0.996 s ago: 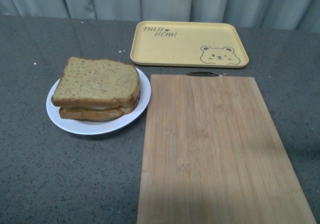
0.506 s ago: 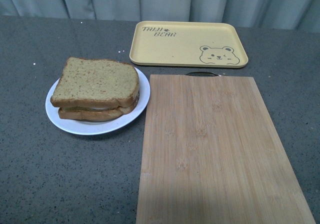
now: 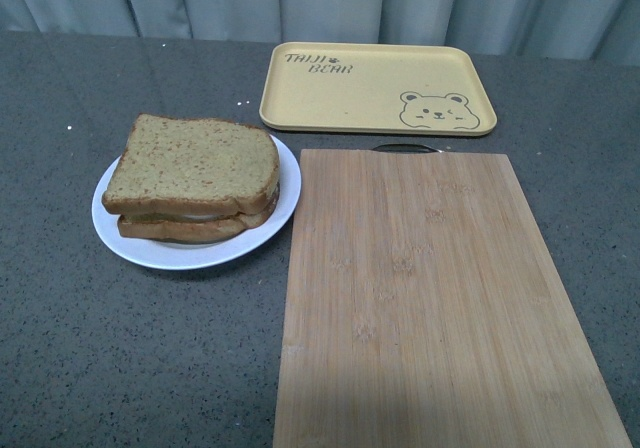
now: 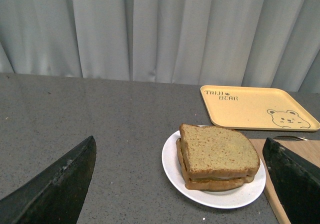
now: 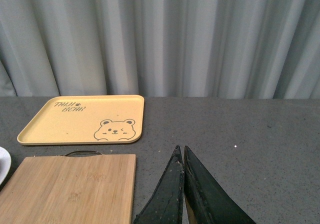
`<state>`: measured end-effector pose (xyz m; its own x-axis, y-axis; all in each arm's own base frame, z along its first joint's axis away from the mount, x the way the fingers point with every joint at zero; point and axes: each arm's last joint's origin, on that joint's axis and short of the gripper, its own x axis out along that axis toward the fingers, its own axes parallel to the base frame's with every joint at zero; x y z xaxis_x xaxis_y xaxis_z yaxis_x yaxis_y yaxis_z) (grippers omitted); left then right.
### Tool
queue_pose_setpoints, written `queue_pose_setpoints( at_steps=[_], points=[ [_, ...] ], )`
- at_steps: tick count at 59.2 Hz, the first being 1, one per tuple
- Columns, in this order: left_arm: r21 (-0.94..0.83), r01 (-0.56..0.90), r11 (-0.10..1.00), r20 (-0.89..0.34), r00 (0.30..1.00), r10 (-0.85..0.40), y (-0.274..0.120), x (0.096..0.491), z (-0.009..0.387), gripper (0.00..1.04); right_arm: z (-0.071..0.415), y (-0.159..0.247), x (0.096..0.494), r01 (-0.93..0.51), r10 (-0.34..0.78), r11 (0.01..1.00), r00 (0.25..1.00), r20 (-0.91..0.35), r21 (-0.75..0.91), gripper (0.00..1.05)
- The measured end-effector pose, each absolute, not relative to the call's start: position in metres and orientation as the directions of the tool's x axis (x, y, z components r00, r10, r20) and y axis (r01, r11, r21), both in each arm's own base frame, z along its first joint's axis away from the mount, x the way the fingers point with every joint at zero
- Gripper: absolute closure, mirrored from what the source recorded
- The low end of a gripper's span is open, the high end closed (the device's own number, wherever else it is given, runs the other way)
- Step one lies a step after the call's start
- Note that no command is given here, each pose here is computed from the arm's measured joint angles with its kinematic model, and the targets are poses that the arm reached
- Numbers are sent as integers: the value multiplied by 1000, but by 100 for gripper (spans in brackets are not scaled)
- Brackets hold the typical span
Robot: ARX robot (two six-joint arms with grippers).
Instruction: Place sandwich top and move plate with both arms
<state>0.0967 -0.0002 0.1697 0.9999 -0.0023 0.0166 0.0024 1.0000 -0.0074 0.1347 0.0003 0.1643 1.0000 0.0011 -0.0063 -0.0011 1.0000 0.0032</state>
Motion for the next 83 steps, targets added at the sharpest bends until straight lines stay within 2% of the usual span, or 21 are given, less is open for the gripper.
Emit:
queue_pose_setpoints(
  at_steps=[52,58,70,76,80,83],
  points=[
    [-7,2,1000,17,1000,-2,0,97,170,7,168,0,108,-2,2,1000,1000,8,3,104],
    [-7,2,1000,17,1000,-2,0,97,170,7,163,0,101,-4,4,1000,1000,-28,3,104],
    [-7,2,1000,17,1000,-2,0,97,170,7,165,0,98,-5,5,1000,1000,1,2,104],
    [-15,10,1000,9,1000,-10,0,97,170,7,165,0,98,-5,5,1000,1000,2,2,82],
    [-157,91,983,-255,958,-129,1,99,167,7,165,0,98,-4,4,1000,1000,2,2,69],
    [-238,76,968,-372,914,-164,1,101,163,7,165,0,98,-6,6,1000,1000,2,2,62]
  ],
)
